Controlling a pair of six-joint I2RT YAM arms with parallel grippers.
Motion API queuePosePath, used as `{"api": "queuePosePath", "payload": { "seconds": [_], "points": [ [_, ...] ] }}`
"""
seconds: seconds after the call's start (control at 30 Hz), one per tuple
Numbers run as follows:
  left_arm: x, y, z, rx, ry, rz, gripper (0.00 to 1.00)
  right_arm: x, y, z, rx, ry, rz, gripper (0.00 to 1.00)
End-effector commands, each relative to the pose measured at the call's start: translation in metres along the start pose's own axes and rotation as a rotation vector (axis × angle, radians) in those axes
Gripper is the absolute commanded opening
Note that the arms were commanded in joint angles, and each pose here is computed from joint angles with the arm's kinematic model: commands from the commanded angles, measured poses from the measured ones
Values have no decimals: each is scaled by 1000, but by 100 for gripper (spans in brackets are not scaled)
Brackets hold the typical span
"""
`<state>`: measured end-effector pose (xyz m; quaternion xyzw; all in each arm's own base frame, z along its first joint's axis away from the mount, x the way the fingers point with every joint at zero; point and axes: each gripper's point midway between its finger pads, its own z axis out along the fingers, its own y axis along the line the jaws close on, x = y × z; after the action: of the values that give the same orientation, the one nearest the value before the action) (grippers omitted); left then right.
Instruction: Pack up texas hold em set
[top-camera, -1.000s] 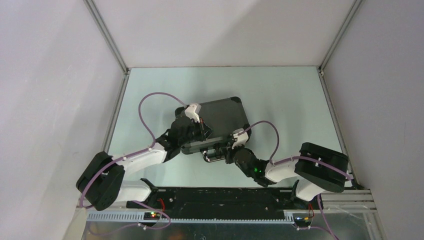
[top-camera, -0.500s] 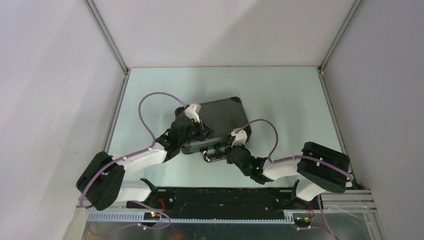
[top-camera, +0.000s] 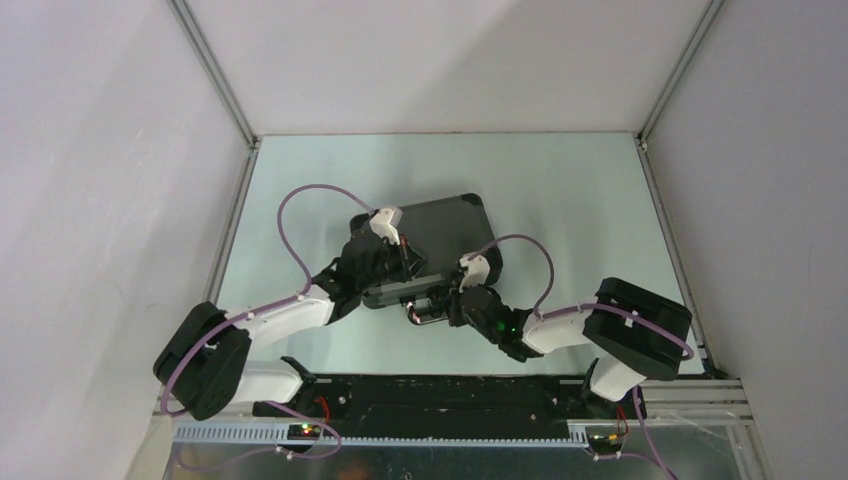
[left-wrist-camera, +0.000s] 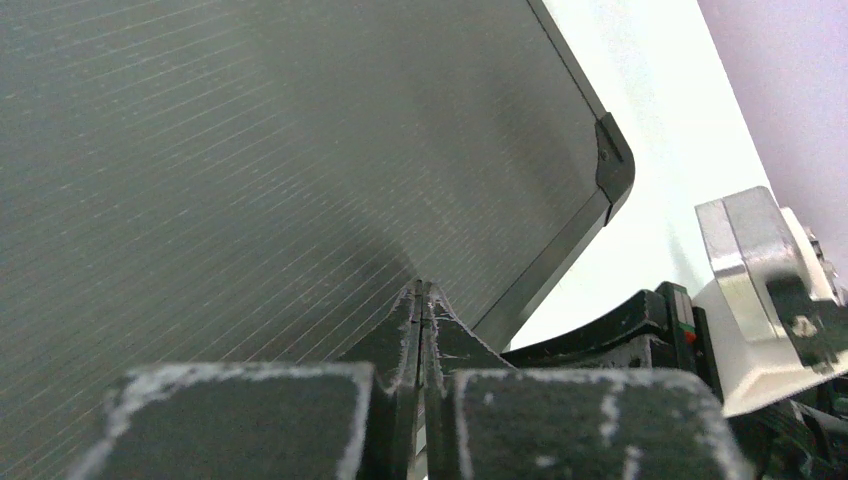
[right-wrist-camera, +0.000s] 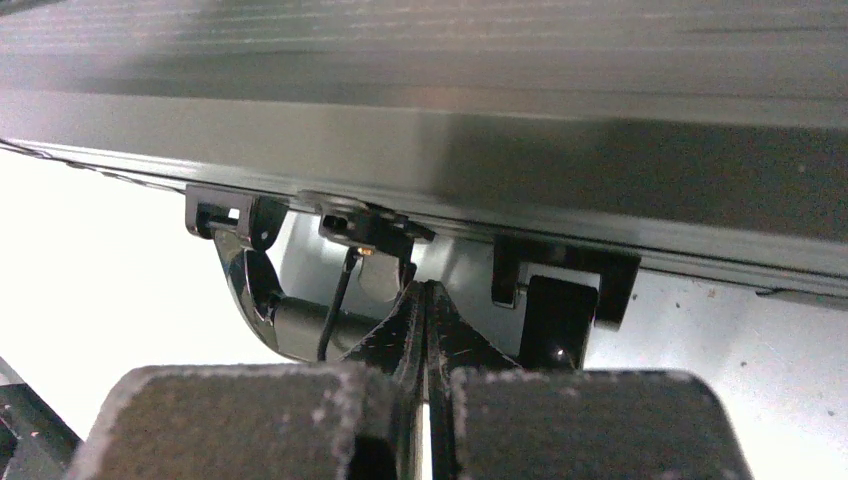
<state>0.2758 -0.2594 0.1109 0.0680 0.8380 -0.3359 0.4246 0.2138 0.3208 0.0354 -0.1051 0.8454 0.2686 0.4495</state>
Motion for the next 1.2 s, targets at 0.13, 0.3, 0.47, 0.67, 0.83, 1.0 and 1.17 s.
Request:
{"api": "queuePosePath", "payload": {
  "seconds": [0.13,0.3,0.47,0.67,0.83,1.0,1.17],
  "points": [
    [87,55,-19,-187,301,-2,0,18,26,-3,-150,97,55,0],
    [87,55,-19,-186,302,-2,0,2,34,-11,-190,34,103,0],
    [88,55,-19,-184,304,-2,0,-15,51,-18,-254,-16,130,0],
    [89,55,-19,-184,305,-2,0,-23,56,-18,-258,-61,134,0],
    [90,55,-19,-184,309,0,0,-21,43,-11,-205,-72,127,0],
    [90,56,-19,-185,307,-1,0,-23,32,-5,-156,-90,94,0],
    [91,56,-19,-185,310,-2,0,-28,24,0,-116,-101,50,0]
  ]
}}
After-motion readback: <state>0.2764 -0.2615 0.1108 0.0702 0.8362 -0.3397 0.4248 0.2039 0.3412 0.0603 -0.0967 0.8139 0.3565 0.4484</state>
